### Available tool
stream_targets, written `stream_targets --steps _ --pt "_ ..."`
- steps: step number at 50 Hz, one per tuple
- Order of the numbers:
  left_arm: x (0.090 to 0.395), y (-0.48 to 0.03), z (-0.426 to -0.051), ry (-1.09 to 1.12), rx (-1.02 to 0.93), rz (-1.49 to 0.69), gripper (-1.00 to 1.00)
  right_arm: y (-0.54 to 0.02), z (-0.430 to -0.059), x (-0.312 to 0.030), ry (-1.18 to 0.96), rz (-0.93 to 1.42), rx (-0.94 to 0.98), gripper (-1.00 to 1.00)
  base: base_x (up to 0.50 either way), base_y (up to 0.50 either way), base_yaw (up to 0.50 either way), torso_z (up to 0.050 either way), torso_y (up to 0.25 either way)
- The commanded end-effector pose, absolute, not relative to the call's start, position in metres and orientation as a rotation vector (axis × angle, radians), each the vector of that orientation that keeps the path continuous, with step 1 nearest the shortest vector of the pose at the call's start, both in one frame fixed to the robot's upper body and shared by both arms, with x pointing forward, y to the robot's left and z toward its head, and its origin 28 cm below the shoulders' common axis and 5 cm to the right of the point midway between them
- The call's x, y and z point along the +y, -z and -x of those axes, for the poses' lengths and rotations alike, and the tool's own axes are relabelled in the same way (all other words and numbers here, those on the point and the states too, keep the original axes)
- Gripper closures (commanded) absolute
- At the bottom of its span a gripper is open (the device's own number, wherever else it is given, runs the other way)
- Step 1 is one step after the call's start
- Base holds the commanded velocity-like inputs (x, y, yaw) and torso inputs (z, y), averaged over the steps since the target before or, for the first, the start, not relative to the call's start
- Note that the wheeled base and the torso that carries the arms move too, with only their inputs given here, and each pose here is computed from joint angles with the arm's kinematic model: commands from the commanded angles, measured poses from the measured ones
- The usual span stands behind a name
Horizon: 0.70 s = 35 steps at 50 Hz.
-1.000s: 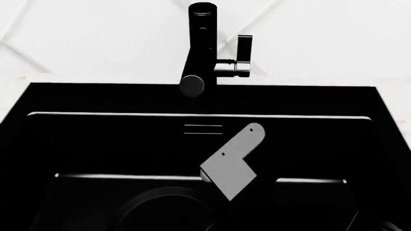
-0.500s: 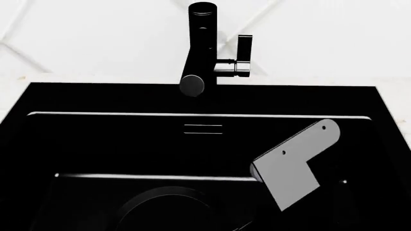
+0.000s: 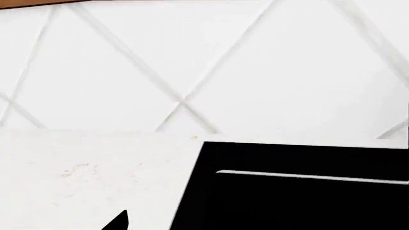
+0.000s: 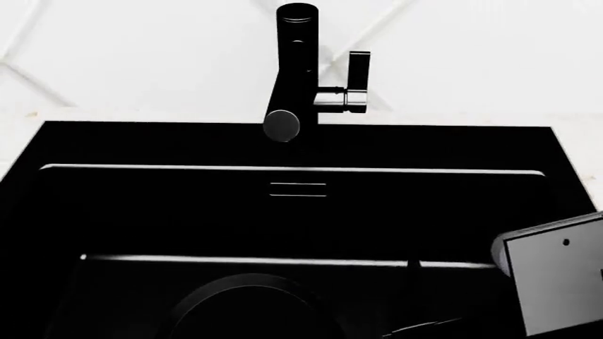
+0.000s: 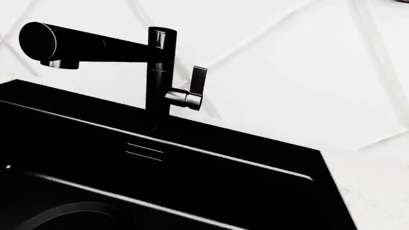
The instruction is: Pick the pan and sponge and place them into the sink. Then turn on the water.
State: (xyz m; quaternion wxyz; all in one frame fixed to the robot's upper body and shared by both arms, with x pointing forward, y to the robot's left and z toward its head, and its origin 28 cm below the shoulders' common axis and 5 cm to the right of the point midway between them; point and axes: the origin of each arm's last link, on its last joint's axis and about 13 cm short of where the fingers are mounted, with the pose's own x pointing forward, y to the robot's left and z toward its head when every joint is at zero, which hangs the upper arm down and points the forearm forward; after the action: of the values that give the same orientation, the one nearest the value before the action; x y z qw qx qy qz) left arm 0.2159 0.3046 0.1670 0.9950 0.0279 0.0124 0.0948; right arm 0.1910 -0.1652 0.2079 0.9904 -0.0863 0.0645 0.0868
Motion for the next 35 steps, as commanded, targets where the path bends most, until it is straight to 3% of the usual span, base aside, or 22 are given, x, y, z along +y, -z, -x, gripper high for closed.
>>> stream_targets --steps 1,12,14,19,34,35 --pt "0.31 -0.182 -0.212 -0.369 0.075 -0.057 -1.0 -0.211 -0.185 -0.167 -0.103 0.154 0.116 -1.0 0.0 0.0 0.0 0.0 0.0" --pt "0.324 -0.212 -0.19 -0.494 0.073 -0.098 -1.0 -0.206 -0.188 -0.167 -0.113 0.163 0.131 -1.0 0.0 0.0 0.0 0.0 0.0" --pt "0.334 -0.216 -0.187 -0.464 0.096 -0.035 -1.0 -0.204 -0.188 -0.167 -0.113 0.162 0.134 -1.0 0.0 0.0 0.0 0.0 0.0" --pt "0.359 -0.232 -0.177 -0.611 0.086 -0.117 -1.0 -0.202 -0.188 -0.168 -0.113 0.163 0.136 -1.0 0.0 0.0 0.0 0.0 0.0" --pt "0.374 -0.244 -0.165 -0.67 0.179 -0.083 -1.0 -0.198 -0.196 -0.165 -0.133 0.169 0.146 -1.0 0.0 0.0 0.0 0.0 0.0" --pt "0.378 -0.246 -0.162 -0.674 0.196 0.018 -1.0 -0.199 -0.195 -0.165 -0.134 0.17 0.144 -1.0 0.0 0.0 0.0 0.0 0.0"
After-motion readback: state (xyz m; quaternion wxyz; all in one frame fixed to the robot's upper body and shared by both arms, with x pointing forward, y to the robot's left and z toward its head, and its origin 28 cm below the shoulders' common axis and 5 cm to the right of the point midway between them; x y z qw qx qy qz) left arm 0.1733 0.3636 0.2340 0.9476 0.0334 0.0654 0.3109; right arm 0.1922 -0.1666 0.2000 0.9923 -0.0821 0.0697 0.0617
